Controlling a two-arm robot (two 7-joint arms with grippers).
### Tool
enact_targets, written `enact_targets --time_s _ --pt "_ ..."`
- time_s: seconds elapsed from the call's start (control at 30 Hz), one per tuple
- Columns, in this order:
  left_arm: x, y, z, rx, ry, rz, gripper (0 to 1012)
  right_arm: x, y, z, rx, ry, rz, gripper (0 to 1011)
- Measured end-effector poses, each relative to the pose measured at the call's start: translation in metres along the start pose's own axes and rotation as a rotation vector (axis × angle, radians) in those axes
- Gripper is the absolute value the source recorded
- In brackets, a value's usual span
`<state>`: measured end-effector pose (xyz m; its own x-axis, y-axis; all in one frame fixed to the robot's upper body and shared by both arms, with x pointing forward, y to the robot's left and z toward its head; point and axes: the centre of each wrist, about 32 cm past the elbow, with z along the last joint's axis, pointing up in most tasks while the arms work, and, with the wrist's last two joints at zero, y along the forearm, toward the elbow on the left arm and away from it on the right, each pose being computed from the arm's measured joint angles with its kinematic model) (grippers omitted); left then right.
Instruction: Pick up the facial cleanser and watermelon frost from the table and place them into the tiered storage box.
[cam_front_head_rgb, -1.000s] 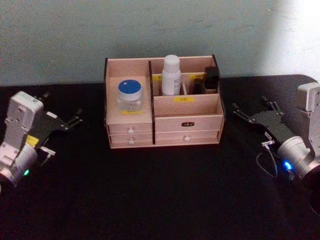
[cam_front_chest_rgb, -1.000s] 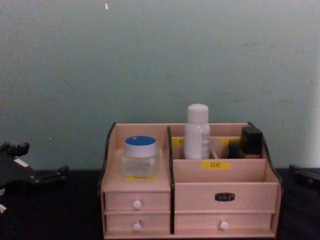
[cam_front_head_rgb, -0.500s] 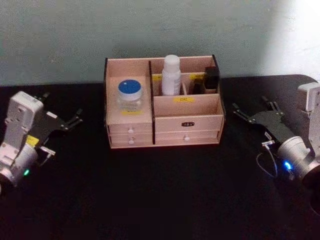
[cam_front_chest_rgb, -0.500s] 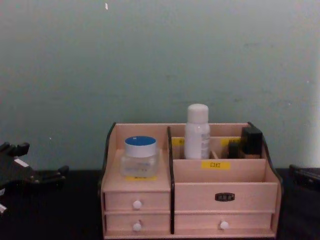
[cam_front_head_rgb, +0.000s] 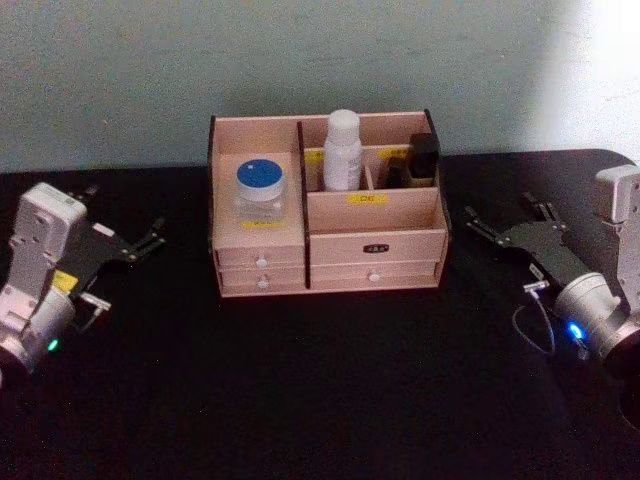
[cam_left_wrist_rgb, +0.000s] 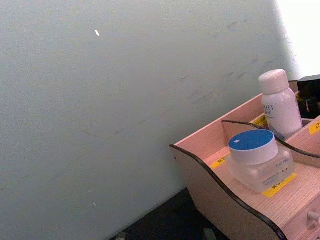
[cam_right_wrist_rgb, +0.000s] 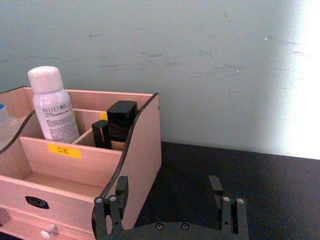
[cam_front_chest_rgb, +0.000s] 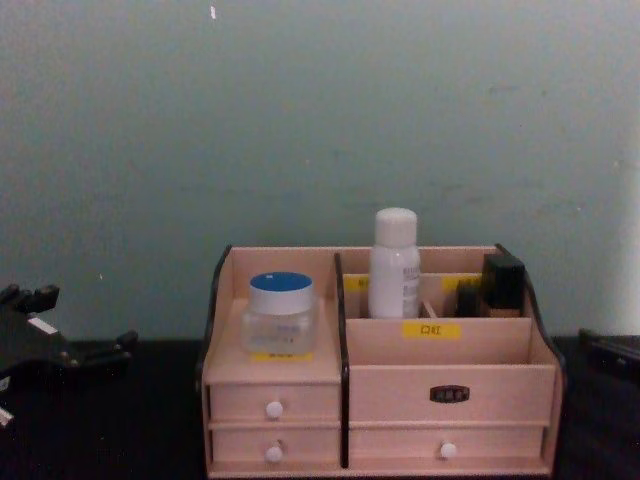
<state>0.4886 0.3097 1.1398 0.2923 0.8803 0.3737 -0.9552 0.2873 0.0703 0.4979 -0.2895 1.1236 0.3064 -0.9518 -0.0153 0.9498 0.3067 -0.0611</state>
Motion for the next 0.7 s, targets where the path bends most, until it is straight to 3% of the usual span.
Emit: enact_targets --time_s 0.7 --pt "0.0 0.0 0.0 0.0 0.0 0.0 1001 0.0 0.0 0.0 0.0 0.0 0.0 1000"
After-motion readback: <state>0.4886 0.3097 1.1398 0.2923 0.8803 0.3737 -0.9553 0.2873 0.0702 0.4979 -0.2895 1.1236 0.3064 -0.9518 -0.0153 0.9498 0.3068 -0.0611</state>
